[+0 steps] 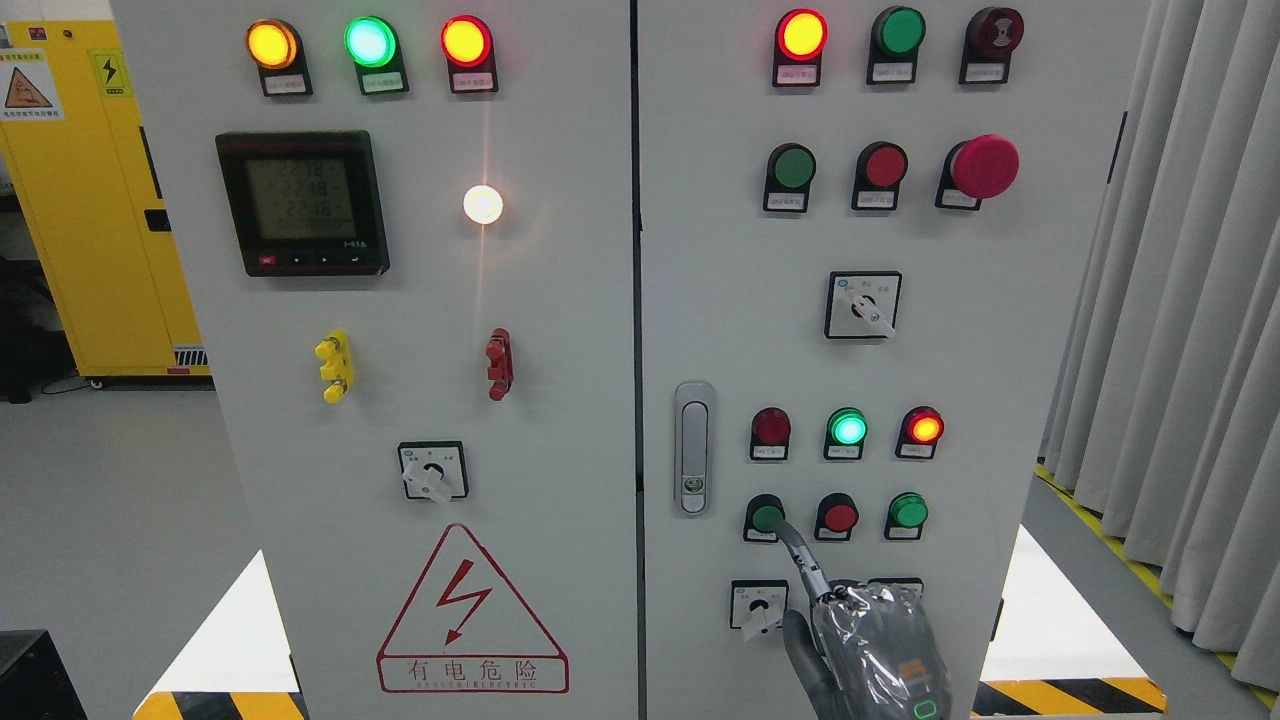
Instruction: Press green start button
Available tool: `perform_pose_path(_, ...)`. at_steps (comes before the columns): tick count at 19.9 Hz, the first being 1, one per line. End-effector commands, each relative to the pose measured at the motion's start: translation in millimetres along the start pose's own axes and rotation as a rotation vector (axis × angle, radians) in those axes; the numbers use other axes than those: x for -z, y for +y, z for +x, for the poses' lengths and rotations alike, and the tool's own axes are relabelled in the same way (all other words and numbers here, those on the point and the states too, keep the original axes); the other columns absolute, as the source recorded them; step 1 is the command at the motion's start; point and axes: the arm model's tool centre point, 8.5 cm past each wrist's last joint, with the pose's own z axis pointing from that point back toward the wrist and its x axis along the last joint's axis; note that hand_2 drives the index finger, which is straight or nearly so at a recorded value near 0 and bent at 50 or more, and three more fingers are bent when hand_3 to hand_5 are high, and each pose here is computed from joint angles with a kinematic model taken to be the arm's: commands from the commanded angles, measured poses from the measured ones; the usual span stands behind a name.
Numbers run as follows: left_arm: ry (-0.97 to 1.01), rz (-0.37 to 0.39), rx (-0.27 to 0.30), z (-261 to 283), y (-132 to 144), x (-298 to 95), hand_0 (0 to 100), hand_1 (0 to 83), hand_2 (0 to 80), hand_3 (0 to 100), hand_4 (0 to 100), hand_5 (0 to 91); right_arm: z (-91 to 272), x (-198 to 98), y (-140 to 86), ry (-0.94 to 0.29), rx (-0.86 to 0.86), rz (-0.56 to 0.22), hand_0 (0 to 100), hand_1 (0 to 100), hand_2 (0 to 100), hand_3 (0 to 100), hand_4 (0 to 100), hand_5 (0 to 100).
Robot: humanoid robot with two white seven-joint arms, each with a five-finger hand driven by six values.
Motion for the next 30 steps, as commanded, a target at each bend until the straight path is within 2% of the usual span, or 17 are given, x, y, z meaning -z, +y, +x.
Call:
perform_pose_path(1,-0.001,-0.001,0.000,0.9,-0.1,0.1,12,55.6,0.0,0,0,0.0,-7.4,-0.7,6.0,0.021,0.000,0.017,75,100,0,99,100,100)
perform_pose_path(17,0.000,-0.001,0.000,-0.1,-0.1,0.0,12,55.6,0.0,0,0,0.0,-11.2,4.5,18.7,0.042,0.018,0.063,75,100,0,99,100,100)
perform_pose_path(30,0.000,-0.001,-0.001,-0.1,-0.1,0.0,12,55.6,0.0,0,0,0.0,-11.1,8.3,17.4,0.040,0.021,0.056,75,100,0,100,100,100)
